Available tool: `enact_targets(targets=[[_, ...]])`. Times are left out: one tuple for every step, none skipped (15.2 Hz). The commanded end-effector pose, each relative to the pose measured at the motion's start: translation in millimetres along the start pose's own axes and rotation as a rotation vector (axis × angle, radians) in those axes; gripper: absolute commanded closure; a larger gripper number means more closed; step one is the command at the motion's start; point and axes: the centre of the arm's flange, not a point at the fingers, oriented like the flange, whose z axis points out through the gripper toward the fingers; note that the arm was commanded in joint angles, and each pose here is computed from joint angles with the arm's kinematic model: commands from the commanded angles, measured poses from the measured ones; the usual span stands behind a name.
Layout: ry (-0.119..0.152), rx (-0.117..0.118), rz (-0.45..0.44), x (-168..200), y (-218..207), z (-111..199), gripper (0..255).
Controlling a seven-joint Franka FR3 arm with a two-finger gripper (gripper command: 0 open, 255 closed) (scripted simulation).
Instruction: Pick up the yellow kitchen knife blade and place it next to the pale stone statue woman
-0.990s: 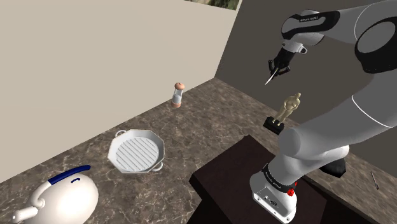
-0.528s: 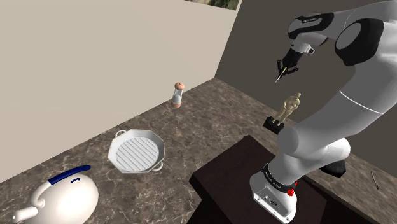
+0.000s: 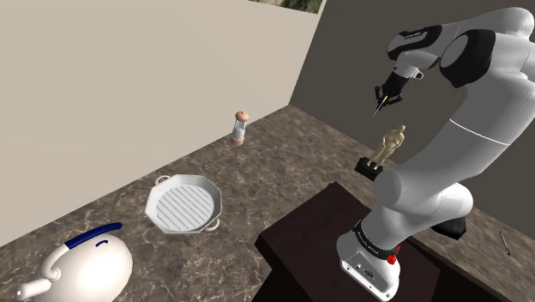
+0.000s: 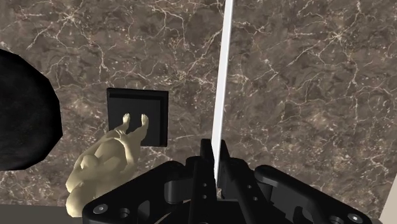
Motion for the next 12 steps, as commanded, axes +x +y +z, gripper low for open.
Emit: enact_targets(targets=[[0.000,0.000,0.000,-0.1,0.4,11.0,255],[0.000,0.000,0.000,-0.2,0.4,16.2,255],[0.000,0.000,0.000,-0.3,0.4,21.5,255],[0.000,0.000,0.000,-0.4,0.4,26.8,255],[0.000,0.000,0.000,-0.5,0.4,32.1,255],[0.000,0.000,0.000,-0.6,0.3,37.4,255],[0.000,0.000,0.000,-0.7,0.3,42.6,255],[0.000,0.000,0.000,-0.8,0.3,47.9,255],[0.000,0.000,0.000,-1.0,0.3,53.2,255],[0.000,0.000,0.000,-1.1,0.3,58.5,255],[0.000,0.000,0.000,-1.2,0.3,63.8,255],[0.000,0.000,0.000,-1.3,0.3,69.0,255]])
